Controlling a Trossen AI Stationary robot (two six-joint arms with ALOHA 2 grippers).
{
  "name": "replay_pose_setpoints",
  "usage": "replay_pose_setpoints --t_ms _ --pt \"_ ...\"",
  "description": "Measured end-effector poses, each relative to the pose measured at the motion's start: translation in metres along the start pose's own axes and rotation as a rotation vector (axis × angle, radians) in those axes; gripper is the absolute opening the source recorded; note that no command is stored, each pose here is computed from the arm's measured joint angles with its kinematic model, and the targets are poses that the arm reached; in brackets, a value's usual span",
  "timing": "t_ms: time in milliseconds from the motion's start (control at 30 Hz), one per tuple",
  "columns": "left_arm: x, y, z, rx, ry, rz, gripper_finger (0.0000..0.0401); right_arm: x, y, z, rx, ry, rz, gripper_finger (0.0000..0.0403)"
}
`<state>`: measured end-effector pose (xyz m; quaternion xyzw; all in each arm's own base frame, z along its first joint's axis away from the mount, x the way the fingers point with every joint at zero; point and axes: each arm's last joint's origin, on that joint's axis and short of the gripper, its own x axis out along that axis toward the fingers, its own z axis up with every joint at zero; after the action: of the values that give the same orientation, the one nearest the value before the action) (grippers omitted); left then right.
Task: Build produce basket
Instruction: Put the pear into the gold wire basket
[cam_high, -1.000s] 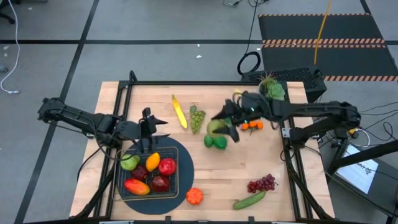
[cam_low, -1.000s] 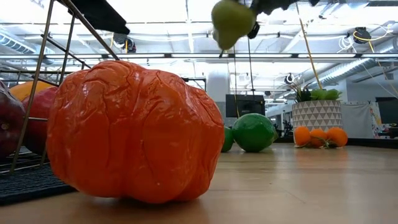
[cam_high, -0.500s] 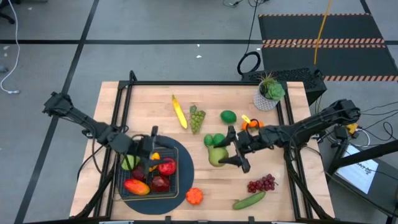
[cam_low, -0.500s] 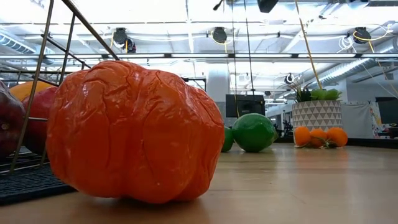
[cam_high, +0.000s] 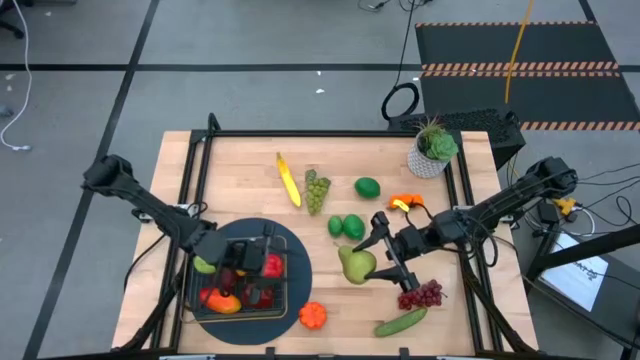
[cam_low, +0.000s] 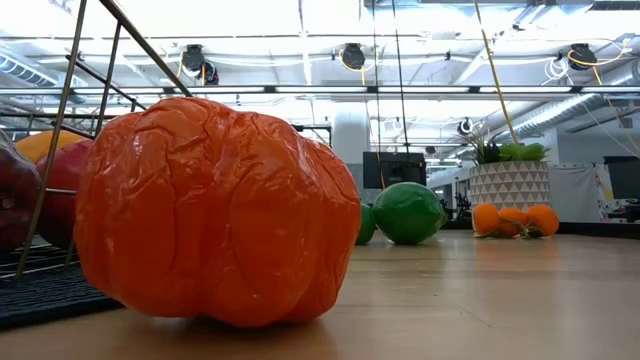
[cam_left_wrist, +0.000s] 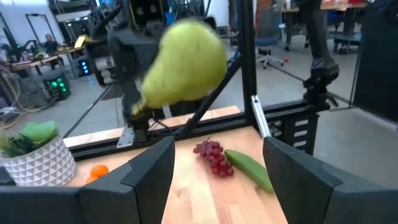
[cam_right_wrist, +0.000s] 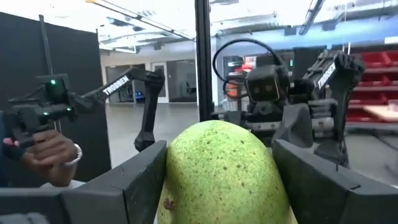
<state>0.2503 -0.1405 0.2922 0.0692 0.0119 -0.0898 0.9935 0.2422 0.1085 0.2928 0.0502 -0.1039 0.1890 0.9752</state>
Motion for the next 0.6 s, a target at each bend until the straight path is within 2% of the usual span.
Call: replay_pose_setpoints --t_ms 167,367,467,600 --pt "0.004 -0.003 0.000 0.013 0.017 0.005 0.0243 -0.001 0.000 0.013 -0.070 -0.126 0.000 0.0272" --pt "0.000 -0.010 0.001 0.064 0.026 0.011 0.0247 -0.001 0.002 0.014 -0.071 -0.137 0.006 0.0272" --pt "0.000 -0.010 0.001 0.062 0.019 0.003 0.0268 -0.001 0.003 0.013 -0.047 -0.136 0.013 0.0272" --pt "0.001 -0.009 0.001 0.064 0.020 0.006 0.0317 -0.001 0.008 0.013 -0.016 -0.134 0.032 0.0272"
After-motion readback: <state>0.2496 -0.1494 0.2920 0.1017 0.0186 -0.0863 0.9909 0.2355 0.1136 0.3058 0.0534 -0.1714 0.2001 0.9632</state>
